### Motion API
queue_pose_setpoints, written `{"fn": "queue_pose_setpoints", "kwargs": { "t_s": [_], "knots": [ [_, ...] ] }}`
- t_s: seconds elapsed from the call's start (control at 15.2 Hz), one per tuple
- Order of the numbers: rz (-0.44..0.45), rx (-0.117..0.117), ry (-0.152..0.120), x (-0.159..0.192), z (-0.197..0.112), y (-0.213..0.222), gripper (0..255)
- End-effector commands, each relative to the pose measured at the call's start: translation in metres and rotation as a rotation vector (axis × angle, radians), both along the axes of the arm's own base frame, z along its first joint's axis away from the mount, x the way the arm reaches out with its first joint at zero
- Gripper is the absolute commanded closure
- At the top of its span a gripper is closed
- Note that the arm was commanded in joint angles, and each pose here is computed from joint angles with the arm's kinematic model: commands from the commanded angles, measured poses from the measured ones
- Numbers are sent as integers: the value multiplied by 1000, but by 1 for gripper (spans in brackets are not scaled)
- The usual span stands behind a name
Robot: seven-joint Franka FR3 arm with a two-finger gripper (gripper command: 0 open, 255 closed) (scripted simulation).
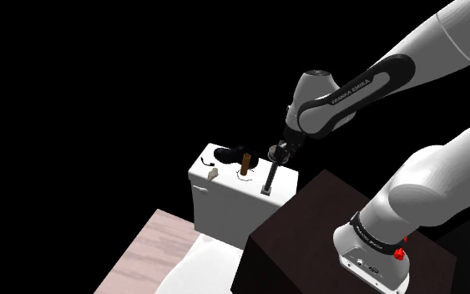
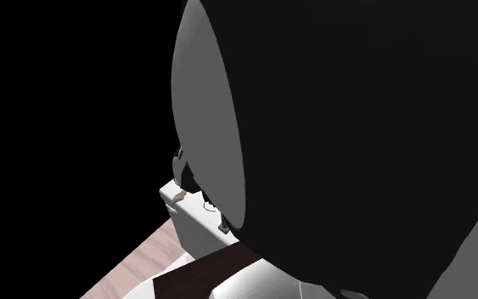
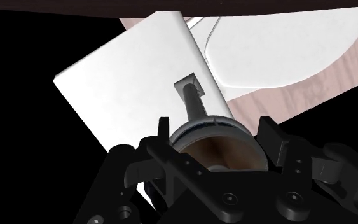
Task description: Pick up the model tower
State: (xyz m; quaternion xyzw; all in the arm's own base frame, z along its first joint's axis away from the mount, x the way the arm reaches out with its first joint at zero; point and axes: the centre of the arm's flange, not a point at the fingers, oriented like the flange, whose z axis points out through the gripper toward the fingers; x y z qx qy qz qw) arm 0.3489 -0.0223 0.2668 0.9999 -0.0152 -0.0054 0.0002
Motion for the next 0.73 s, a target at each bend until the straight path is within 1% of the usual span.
{"fn": "queue_pose_setpoints", "kwargs": {
  "t_s": [0.0,0.53,0.66],
  "knots": [
    [0,0,1,0,-1,0,255],
    [0,0,1,0,-1,0,255],
    [0,0,1,0,9,0,255]
  ]
}}
